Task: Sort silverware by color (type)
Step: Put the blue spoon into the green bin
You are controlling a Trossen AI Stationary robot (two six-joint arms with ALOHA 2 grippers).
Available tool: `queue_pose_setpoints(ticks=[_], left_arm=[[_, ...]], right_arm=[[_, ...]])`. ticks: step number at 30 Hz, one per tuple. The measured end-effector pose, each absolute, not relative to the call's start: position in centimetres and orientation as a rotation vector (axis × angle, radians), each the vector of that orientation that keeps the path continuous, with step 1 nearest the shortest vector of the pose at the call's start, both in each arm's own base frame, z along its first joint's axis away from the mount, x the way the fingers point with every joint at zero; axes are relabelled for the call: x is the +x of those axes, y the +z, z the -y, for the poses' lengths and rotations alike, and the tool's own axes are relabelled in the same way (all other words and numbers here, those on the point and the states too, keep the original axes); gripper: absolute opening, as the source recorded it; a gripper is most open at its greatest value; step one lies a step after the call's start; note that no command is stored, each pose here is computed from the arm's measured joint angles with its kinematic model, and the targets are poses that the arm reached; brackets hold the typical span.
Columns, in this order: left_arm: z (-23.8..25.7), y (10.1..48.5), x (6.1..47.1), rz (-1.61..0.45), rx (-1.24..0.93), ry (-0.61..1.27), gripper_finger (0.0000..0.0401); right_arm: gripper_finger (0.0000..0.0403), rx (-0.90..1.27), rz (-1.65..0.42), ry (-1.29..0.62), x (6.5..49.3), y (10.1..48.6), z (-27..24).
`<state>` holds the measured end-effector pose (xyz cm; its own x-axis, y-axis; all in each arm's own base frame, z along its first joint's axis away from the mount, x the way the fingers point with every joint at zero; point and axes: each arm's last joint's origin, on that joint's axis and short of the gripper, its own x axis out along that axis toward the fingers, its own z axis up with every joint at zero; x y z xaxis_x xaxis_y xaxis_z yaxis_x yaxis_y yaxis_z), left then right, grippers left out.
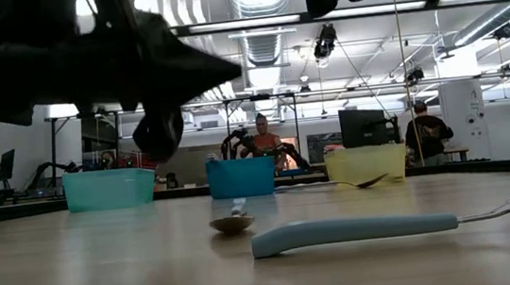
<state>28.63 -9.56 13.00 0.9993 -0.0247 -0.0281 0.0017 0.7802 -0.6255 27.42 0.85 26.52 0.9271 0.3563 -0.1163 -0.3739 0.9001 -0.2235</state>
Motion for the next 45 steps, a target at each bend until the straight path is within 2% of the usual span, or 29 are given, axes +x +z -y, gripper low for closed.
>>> queue_pose_setpoints(ticks=[10,15,19,23,27,35,39,45], left_arm=[[10.7,11.7,31.1,-0.511,-0.678,0.121,0.0000],[11.5,12.8,32.5,-0.814,-0.655,0.230,0.0000],[12.4,15.0,33.2,-1.009,-0.443,0.228,0.0000],[12.9,16.6,33.4,-1.118,-0.099,0.019,0.0000],[13.1,16.9,33.4,-1.127,0.179,-0.188,0.0000],[11.6,17.2,34.7,-1.024,0.384,-0.264,0.0005],[11.0,16.9,34.9,-1.019,0.448,-0.311,0.0034],[10.7,17.1,35.4,-0.947,0.528,-0.348,0.0111]], right_arm=[[0.0009,-0.256,-0.111,0.341,27.3,26.2,-0.7],[0.0009,-0.247,-0.110,0.340,27.3,26.3,-0.7],[0.0009,-0.246,-0.110,0.340,27.3,26.3,-0.7],[0.0009,-0.240,-0.117,0.340,27.3,26.2,-0.7],[0.0009,-0.236,-0.138,0.343,27.3,26.1,-0.7],[0.0009,-0.232,-0.157,0.345,27.2,25.9,-0.7],[0.0009,-0.227,-0.177,0.348,27.2,25.7,-0.7],[0.0009,-0.215,-0.193,0.348,27.2,25.6,-0.7]])
